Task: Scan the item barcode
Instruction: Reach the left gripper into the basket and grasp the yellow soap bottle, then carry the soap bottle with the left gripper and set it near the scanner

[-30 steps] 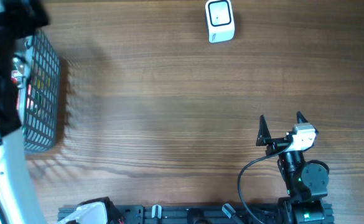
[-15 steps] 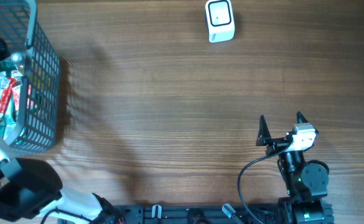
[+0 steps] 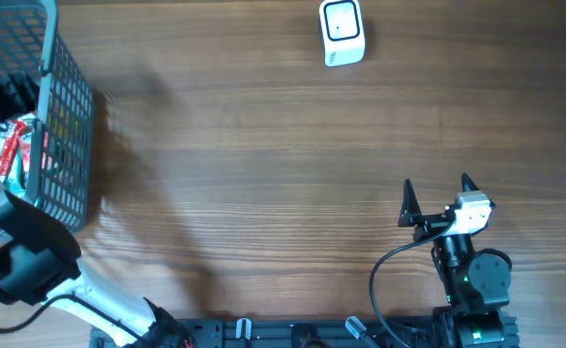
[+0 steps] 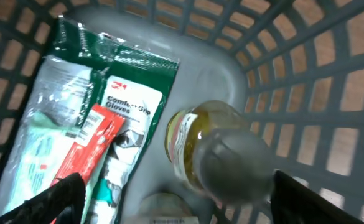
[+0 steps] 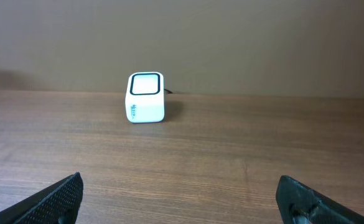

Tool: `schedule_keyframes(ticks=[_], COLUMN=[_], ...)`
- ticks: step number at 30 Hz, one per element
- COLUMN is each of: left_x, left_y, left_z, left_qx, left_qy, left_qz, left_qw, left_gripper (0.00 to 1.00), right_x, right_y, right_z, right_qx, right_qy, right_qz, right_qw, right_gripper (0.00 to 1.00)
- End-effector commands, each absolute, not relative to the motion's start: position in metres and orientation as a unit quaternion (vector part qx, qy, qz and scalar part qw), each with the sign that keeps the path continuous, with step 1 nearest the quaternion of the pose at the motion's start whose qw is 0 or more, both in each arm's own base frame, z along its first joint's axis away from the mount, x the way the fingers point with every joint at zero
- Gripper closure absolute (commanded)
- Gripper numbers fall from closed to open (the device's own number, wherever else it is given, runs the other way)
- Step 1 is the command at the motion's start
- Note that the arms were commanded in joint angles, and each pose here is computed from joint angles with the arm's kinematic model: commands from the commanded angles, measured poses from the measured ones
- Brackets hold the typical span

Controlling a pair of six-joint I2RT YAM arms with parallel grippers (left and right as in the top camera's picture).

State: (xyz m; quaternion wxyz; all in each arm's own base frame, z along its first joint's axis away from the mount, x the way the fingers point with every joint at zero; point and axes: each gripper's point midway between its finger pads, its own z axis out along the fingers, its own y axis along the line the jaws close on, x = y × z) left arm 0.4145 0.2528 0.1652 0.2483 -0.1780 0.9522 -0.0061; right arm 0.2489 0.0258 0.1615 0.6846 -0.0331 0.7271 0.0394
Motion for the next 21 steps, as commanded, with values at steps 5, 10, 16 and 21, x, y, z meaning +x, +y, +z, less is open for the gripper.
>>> schedule_keyframes(ticks=[5, 10, 16, 21], left_x=[0.426, 0.429, 0.434, 0.447], left_y=[0.245, 0.245, 0.247, 0.256], left_z=[0.133, 0.119, 0.122, 0.211], left_qx=[-0.143, -0.144, -0.14, -0.146], left_qy=[0.96, 0.963, 0.961, 0.924], left_qz=[-0.04, -0.046, -0.041, 0.008], left_qw=[0.236, 0.225, 0.236, 0.352], left_gripper=[0.34, 0.45, 0.82, 0.85], right_x=[0.249, 0.249, 0.249, 0.249], right_y=[0.025, 0.025, 0.025, 0.025], right_z=[0.163, 0.164, 0.163, 0.163], right_qx=[-0.035, -0.035, -0.035, -0.035], right_qy=[0.724, 0.724, 0.724, 0.724], right_qz=[0.033, 0.033, 0.033, 0.033], right_qw=[0.688, 0.688, 0.688, 0.688], right_gripper=[0.0, 0.0, 0.0, 0.0])
